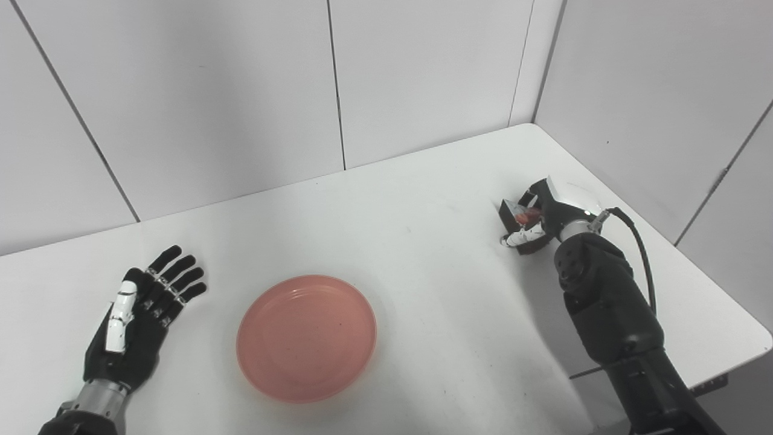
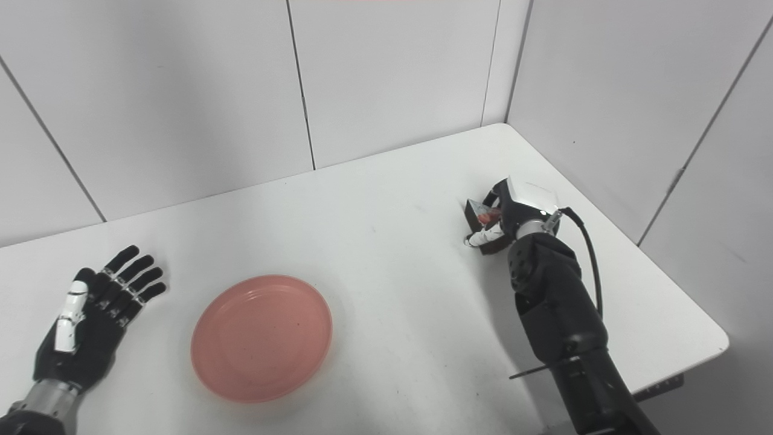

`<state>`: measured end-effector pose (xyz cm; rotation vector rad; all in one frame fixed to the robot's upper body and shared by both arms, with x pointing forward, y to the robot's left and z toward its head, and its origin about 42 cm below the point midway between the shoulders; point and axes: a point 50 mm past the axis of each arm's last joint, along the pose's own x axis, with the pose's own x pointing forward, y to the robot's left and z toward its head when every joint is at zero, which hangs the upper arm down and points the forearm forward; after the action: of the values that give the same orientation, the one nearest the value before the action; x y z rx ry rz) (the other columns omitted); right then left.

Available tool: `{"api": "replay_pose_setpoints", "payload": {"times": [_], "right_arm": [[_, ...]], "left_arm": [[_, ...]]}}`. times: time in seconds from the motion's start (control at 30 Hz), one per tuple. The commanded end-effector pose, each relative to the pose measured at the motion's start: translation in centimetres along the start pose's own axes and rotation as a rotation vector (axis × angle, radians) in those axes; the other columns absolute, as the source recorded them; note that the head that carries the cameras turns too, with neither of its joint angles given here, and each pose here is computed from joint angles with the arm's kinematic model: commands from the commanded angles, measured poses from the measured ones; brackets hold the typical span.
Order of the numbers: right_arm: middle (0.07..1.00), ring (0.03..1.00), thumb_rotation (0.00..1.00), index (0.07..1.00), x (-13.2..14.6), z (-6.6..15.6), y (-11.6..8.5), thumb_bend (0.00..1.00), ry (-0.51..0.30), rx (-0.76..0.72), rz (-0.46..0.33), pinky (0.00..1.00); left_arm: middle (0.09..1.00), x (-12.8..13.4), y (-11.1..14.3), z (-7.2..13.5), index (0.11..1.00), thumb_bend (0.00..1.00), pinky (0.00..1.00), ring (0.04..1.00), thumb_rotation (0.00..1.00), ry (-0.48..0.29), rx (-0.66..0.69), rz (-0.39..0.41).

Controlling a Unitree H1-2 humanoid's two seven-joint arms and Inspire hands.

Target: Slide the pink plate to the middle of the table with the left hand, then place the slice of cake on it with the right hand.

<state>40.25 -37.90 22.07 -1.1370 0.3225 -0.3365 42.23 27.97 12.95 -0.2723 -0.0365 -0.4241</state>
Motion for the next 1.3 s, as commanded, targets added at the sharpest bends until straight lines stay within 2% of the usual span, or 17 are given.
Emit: {"api": "replay_pose_setpoints", "payload": {"times": [0.0, 0.17, 0.3, 0.43, 0.5, 0.53, 0.6, 0.7, 0.83, 1.0, 1.27], "right_arm": [[0.445, 0.37, 0.0, 0.52, -0.3, 0.5, -2.4, 0.52, -0.035, -0.007, -0.062, 0.29], [0.463, 0.39, 0.0, 0.508, -2.5, 2.3, -4.7, 0.53, -0.138, 0.011, -0.109, 0.31], [0.445, 0.408, 0.0, 0.526, -4.9, 5.5, -6.8, 0.52, -0.264, 0.017, -0.156, 0.32], [0.432, 0.382, 0.0, 0.541, -6.8, 8.5, -7.6, 0.52, -0.384, 0.068, -0.147, 0.3], [0.435, 0.383, 0.0, 0.544, -7.5, 9.9, -7.4, 0.52, -0.437, 0.071, -0.137, 0.3], [0.451, 0.422, 0.0, 0.52, -7.7, 10.5, -7.3, 0.52, -0.456, 0.063, -0.131, 0.33], [0.433, 0.414, 0.0, 0.522, -8.3, 11.8, -6.9, 0.52, -0.502, 0.057, -0.106, 0.32], [0.42, 0.352, 0.0, 0.535, -9.0, 13.7, -6.1, 0.52, -0.567, 0.047, -0.061, 0.27], [0.434, 0.359, 0.0, 0.54, -9.7, 15.4, -5.0, 0.52, -0.633, 0.039, -0.006, 0.27], [0.435, 0.374, 0.0, 0.542, -10.8, 17.7, -3.3, 0.52, -0.73, 0.026, 0.069, 0.29], [0.422, 0.356, 0.0, 0.536, -12.5, 20.2, -0.3, 0.52, -0.817, -0.004, 0.162, 0.28]], "left_arm": [[0.825, -5.2, 1.2, -6.1, 0.805, 0.55, 0.78, 0.812, 0.86, 0.21, -0.081, 0.1], [0.817, -5.2, 0.3, -6.2, 0.8, 0.53, 0.78, 0.806, 0.87, 0.199, -0.076, 0.099], [0.814, -5.0, -0.9, -6.2, 0.797, 0.52, 0.78, 0.806, 0.88, 0.189, -0.084, 0.091], [0.827, -4.7, -2.5, -6.2, 0.811, 0.51, 0.78, 0.813, 0.89, 0.174, -0.081, 0.075], [0.835, -4.6, -3.4, -6.2, 0.82, 0.5, 0.79, 0.819, 0.9, 0.167, -0.081, 0.07], [0.841, -4.4, -4.0, -6.2, 0.826, 0.49, 0.8, 0.825, 0.9, 0.166, -0.083, 0.07], [0.848, -4.2, -5.1, -6.0, 0.833, 0.49, 0.8, 0.832, 0.91, 0.165, -0.081, 0.076], [0.861, -3.8, -6.8, -5.8, 0.843, 0.48, 0.82, 0.847, 0.95, 0.169, -0.073, 0.088], [0.878, -3.4, -9.1, -5.4, 0.856, 0.45, 0.85, 0.868, 1.0, 0.177, -0.062, 0.098], [0.886, -2.8, -11.3, -5.0, 0.867, 0.44, 0.88, 0.882, 1.0, 0.191, -0.054, 0.11], [0.891, -1.7, -13.9, -4.7, 0.874, 0.42, 0.88, 0.886, 1.0, 0.198, -0.044, 0.117]]}}
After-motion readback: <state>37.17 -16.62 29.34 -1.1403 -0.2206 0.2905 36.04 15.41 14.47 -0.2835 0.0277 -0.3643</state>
